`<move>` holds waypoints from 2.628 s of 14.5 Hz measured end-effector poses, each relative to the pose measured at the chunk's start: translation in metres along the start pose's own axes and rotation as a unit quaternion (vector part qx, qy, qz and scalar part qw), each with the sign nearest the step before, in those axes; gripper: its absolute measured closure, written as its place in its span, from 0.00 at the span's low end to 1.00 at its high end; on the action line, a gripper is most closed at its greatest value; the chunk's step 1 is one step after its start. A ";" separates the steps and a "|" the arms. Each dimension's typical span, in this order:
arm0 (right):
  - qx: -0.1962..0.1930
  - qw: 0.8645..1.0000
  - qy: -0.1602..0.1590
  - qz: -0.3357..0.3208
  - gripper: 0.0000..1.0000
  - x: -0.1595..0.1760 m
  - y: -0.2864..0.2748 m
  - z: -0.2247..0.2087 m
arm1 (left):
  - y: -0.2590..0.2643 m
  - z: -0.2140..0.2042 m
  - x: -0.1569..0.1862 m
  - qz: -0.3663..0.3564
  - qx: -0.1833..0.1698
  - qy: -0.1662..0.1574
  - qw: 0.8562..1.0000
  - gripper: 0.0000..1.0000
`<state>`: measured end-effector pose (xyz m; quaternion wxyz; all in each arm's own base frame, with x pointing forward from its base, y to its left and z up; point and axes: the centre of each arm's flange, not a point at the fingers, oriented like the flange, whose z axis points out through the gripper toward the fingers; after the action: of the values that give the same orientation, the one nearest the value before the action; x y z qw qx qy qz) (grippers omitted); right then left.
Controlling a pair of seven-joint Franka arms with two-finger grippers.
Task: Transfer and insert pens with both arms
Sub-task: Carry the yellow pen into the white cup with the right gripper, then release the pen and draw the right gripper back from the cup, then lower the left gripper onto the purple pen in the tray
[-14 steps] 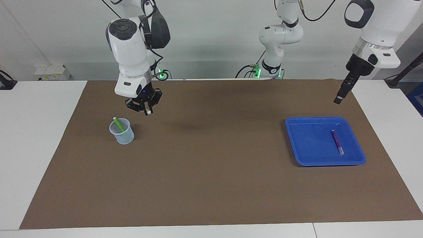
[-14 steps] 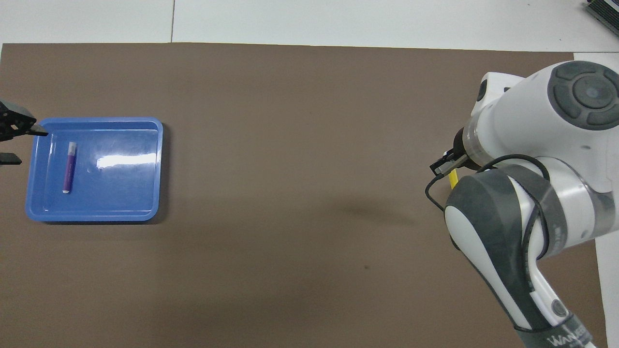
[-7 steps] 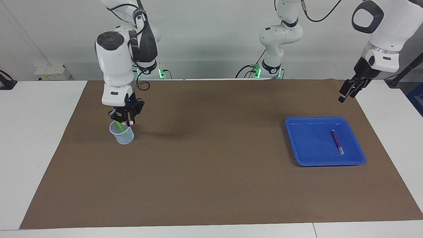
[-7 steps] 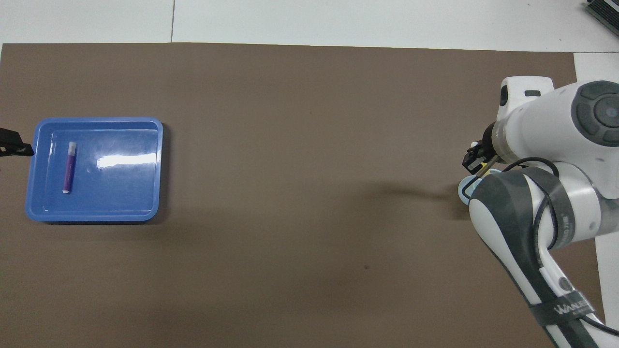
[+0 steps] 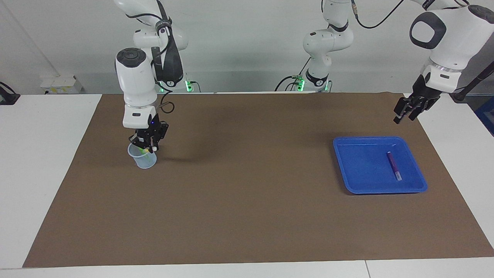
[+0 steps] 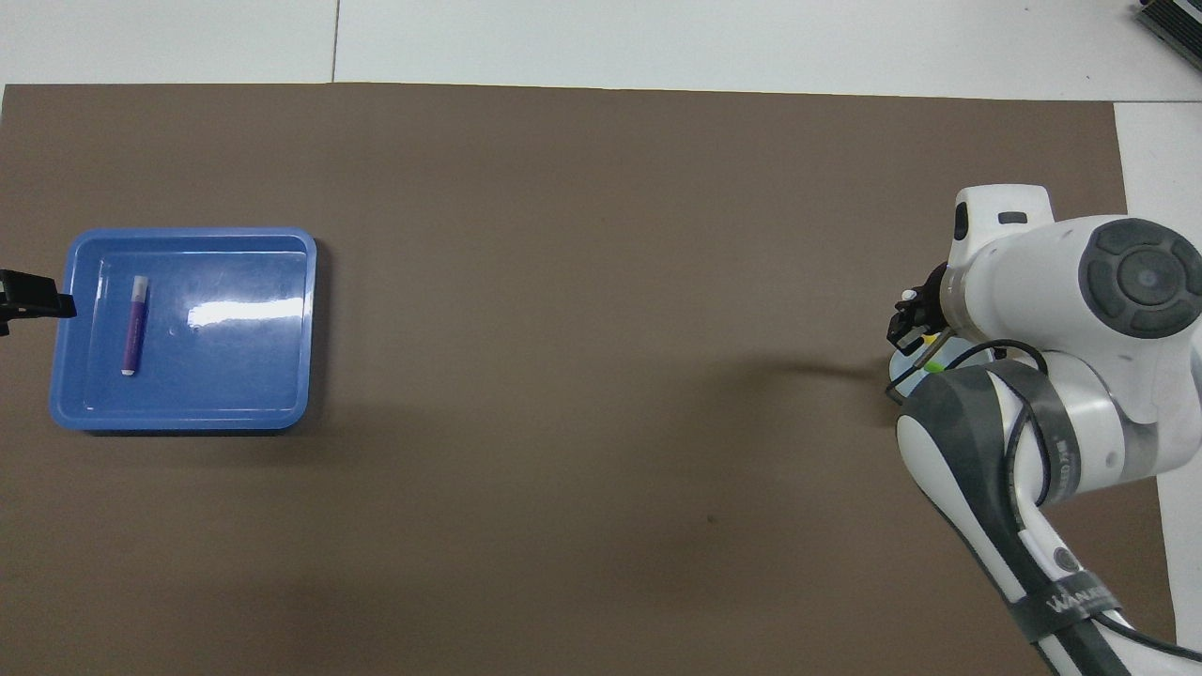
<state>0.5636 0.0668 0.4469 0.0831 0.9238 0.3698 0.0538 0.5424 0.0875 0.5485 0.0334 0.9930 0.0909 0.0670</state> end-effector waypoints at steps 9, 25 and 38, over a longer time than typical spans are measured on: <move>0.004 1.000 -0.013 0.013 0.66 -0.032 0.016 0.010 | -0.031 0.057 0.021 0.021 0.006 0.005 1.000 0.40; 0.105 0.981 0.061 0.154 0.00 0.027 -0.057 -0.068 | -0.062 0.159 0.052 0.056 0.016 0.021 0.998 0.40; 0.315 0.771 0.062 0.550 0.00 0.103 -0.179 -0.107 | -0.076 0.221 0.067 0.077 0.019 0.018 0.997 0.40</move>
<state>0.4999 0.2776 0.5216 -0.2789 0.9387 -0.2008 0.0281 0.6256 0.1626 0.3323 0.0074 0.9962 0.0159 0.0852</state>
